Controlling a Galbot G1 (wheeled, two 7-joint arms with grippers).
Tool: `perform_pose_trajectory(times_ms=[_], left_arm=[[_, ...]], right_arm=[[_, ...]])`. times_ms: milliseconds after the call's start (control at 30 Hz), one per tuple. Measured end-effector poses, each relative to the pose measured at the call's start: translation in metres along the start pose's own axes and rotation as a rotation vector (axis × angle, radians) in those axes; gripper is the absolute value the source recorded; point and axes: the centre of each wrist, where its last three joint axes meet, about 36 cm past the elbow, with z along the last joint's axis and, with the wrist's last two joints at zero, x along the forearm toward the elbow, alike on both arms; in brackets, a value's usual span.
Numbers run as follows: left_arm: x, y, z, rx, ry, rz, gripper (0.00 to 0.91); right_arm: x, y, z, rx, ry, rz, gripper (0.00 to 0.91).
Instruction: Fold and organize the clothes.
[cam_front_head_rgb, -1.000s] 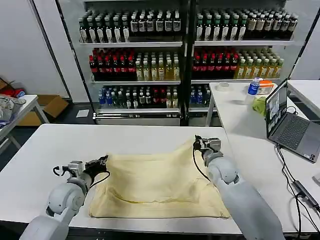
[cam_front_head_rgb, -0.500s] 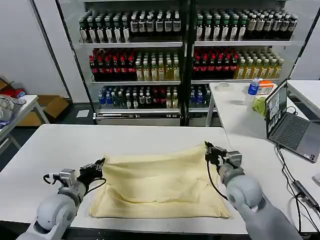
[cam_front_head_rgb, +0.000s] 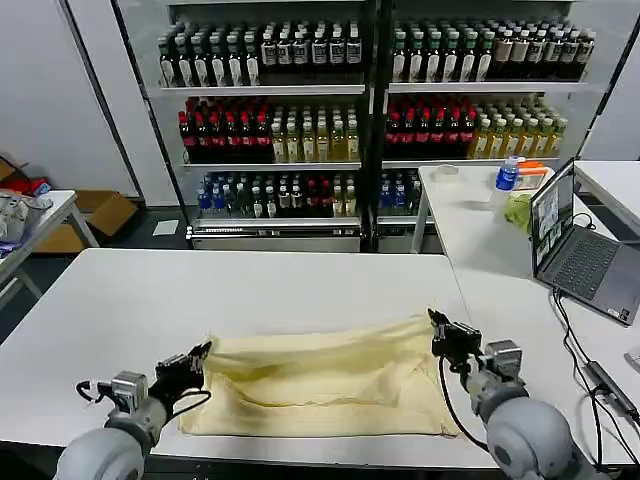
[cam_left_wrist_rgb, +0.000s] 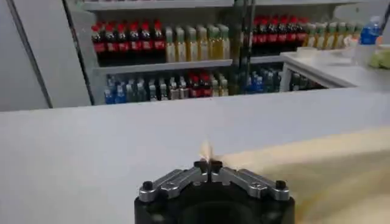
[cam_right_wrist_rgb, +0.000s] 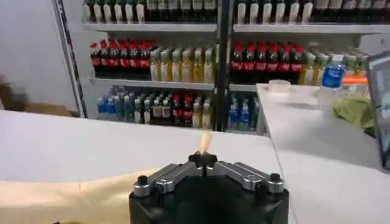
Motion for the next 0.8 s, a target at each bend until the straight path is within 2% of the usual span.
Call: perform_pose_trajectory(times_ms=[367, 400, 433, 467, 500, 800], left_arm=[[0.007, -0.004, 0.017, -0.024, 0.040, -0.010, 0.010], [0.006, -0.005, 0.018, -0.026, 0.043, -0.011, 0.050], [0.006, -0.005, 0.020, -0.028, 0.047, -0.013, 0.161], [0.005, -0.006, 0.021, -0.029, 0.051, -0.015, 0.776], [0.004, -0.006, 0.023, -0.030, 0.056, -0.018, 0.907], [0.001, -0.006, 0.029, -0.029, 0.063, -0.048, 0.907]], right_arm=[[0.008, 0.006, 0.015, 0.006, 0.044, 0.003, 0.000], [0.007, 0.007, 0.017, 0.007, 0.049, 0.004, 0.000], [0.006, 0.007, 0.019, 0.008, 0.054, 0.007, 0.000], [0.004, 0.008, 0.021, 0.010, 0.059, 0.009, 0.524], [0.002, 0.009, 0.023, 0.011, 0.063, 0.009, 0.907], [-0.005, 0.016, 0.033, 0.033, 0.082, 0.012, 0.907]])
